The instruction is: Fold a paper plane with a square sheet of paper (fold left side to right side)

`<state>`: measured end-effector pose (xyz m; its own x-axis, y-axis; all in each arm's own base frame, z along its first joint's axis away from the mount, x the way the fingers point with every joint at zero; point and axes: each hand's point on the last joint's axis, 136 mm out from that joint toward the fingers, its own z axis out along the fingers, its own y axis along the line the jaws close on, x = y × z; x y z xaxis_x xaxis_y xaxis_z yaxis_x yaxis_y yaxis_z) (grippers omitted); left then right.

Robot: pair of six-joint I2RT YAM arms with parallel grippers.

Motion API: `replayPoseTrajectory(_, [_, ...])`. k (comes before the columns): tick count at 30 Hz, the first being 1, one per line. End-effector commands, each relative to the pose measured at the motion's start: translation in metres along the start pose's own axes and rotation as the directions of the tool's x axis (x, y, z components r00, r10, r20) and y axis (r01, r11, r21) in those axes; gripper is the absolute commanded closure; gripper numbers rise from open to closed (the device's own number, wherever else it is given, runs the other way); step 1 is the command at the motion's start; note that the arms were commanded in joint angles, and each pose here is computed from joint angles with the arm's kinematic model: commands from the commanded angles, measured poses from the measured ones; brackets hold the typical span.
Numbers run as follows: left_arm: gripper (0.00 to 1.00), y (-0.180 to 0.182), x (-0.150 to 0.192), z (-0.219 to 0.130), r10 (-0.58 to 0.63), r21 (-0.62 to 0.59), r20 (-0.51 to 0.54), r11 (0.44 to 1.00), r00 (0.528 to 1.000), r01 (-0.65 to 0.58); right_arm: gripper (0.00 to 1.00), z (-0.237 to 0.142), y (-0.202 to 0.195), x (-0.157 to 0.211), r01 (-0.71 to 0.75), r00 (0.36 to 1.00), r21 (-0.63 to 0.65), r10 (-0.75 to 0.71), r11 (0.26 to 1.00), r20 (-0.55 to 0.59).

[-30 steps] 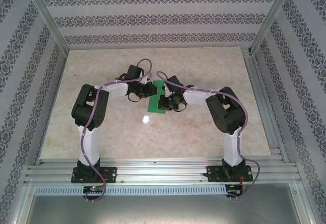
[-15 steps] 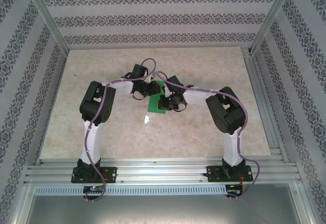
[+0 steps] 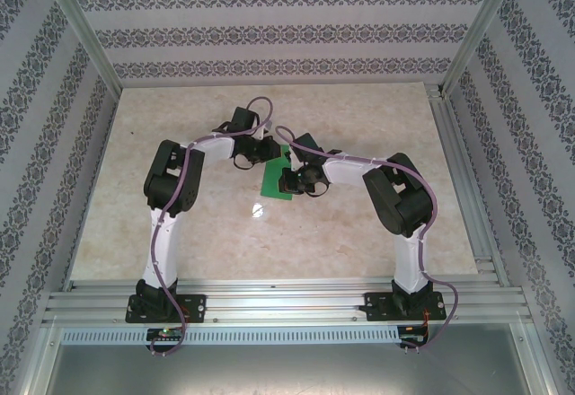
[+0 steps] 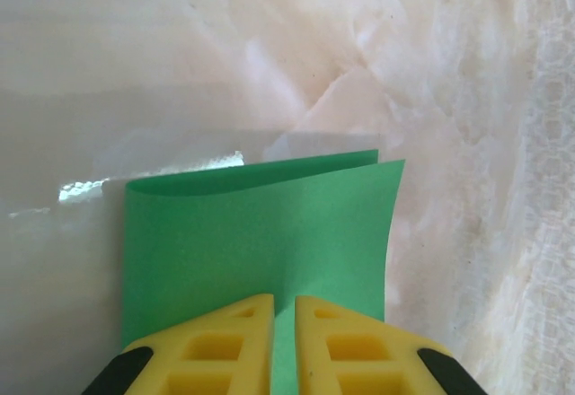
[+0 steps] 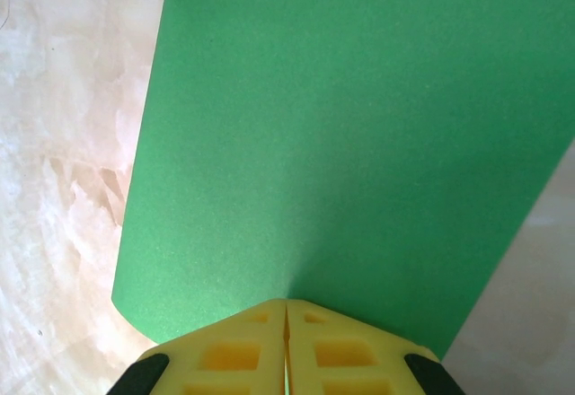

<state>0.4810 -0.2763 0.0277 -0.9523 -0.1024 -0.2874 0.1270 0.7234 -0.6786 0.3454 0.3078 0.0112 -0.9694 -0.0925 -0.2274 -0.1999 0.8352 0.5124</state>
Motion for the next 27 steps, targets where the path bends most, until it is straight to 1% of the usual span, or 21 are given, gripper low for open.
replayPoseTrajectory(1, [0.84,0.049,-0.026,-0.002,0.02,-0.151,0.078,0.989,0.997,-0.008,0.92,0.018,-0.056,0.06,-0.033,0.982,0.216,0.072,0.976,-0.177])
replayPoseTrajectory(4, [0.84,0.058,-0.034,0.0,0.022,-0.185,0.091,0.983,0.996,-0.004,0.92,0.017,-0.056,0.061,-0.032,0.981,0.217,0.072,0.976,-0.179])
replayPoseTrajectory(12, [0.84,0.067,-0.052,0.001,0.025,-0.227,0.116,0.974,0.993,0.002,0.92,0.017,-0.058,0.062,-0.031,0.98,0.22,0.072,0.975,-0.183])
replayPoseTrajectory(21, [0.8,0.069,-0.075,-0.014,0.012,-0.224,0.169,0.974,0.986,0.026,0.92,0.018,-0.058,0.065,-0.026,0.978,0.221,0.071,0.975,-0.195])
replayPoseTrajectory(27, [0.81,0.073,-0.088,-0.008,0.008,-0.222,0.173,0.975,0.985,0.031,0.92,0.018,-0.057,0.065,-0.024,0.978,0.22,0.069,0.975,-0.198])
